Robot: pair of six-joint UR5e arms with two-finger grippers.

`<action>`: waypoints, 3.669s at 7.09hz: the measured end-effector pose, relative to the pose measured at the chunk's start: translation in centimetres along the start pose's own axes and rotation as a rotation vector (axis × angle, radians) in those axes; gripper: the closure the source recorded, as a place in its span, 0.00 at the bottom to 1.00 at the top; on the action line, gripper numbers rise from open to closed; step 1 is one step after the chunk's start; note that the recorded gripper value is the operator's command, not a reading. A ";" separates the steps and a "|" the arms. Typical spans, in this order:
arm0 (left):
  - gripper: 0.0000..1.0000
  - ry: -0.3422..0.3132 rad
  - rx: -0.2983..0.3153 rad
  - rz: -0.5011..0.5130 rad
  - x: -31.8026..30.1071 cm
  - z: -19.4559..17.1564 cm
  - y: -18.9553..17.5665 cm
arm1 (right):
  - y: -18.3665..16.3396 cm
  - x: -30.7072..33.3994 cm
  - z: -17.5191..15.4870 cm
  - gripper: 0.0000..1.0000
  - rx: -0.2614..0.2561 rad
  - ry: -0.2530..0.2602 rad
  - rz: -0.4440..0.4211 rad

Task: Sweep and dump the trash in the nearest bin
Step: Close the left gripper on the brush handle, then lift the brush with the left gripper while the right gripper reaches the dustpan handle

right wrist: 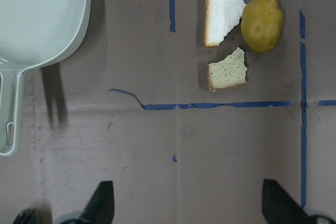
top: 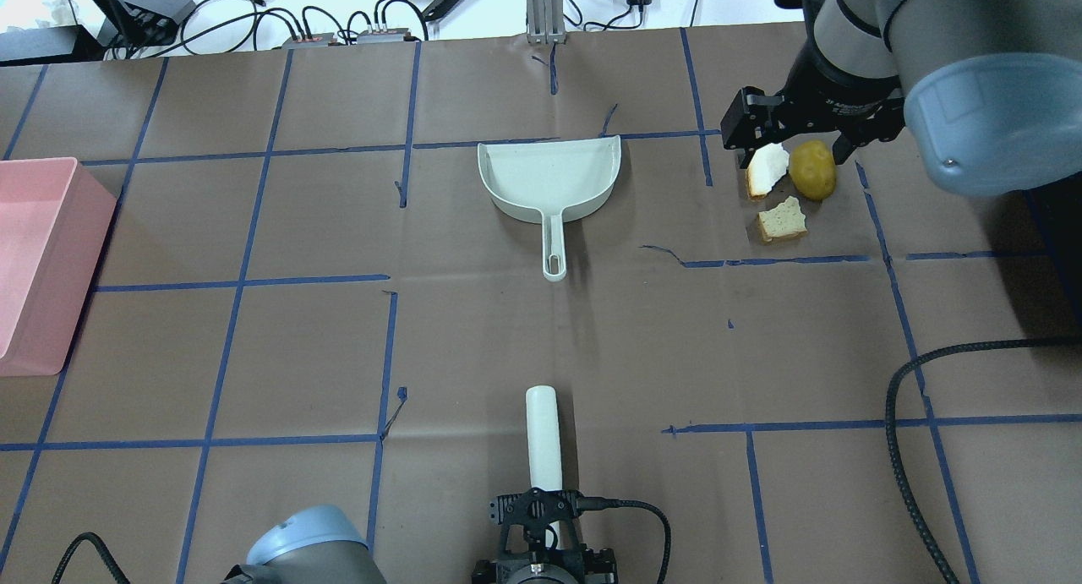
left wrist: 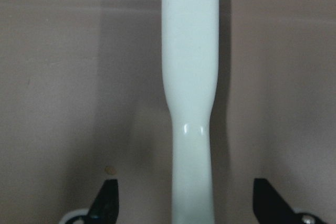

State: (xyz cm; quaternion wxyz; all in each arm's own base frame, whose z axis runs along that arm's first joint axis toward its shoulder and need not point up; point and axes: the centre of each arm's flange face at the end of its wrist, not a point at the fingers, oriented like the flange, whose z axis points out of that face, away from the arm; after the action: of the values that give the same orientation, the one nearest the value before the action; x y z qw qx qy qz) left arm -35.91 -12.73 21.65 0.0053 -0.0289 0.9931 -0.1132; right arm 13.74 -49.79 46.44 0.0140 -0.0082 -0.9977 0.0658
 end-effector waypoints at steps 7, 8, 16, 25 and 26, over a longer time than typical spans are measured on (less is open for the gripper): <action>0.47 0.055 -0.040 -0.026 0.3 -0.7 0.5 | 0.0 0.0 0.0 0.00 0.000 0.000 0.000; 0.54 0.059 -0.046 -0.030 0.3 -0.7 0.6 | 0.0 0.0 0.0 0.00 0.000 0.000 0.000; 1.00 0.086 -0.031 -0.035 0.8 -1.8 -0.6 | 0.0 0.0 0.0 0.00 0.000 0.000 0.000; 1.00 0.000 -0.039 0.048 -4.6 -8.6 -17.4 | 0.0 0.0 0.0 0.00 0.001 0.000 0.001; 1.00 -0.002 -0.056 0.043 -6.2 -8.4 -19.5 | 0.0 -0.1 0.0 0.00 0.002 -0.002 0.002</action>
State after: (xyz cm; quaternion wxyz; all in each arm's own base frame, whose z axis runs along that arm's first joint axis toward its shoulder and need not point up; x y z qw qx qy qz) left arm -28.72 -29.48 34.24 0.0077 -0.0078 0.9963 -0.0850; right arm 13.80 -49.77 46.44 0.0131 -0.0090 -0.9977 0.0666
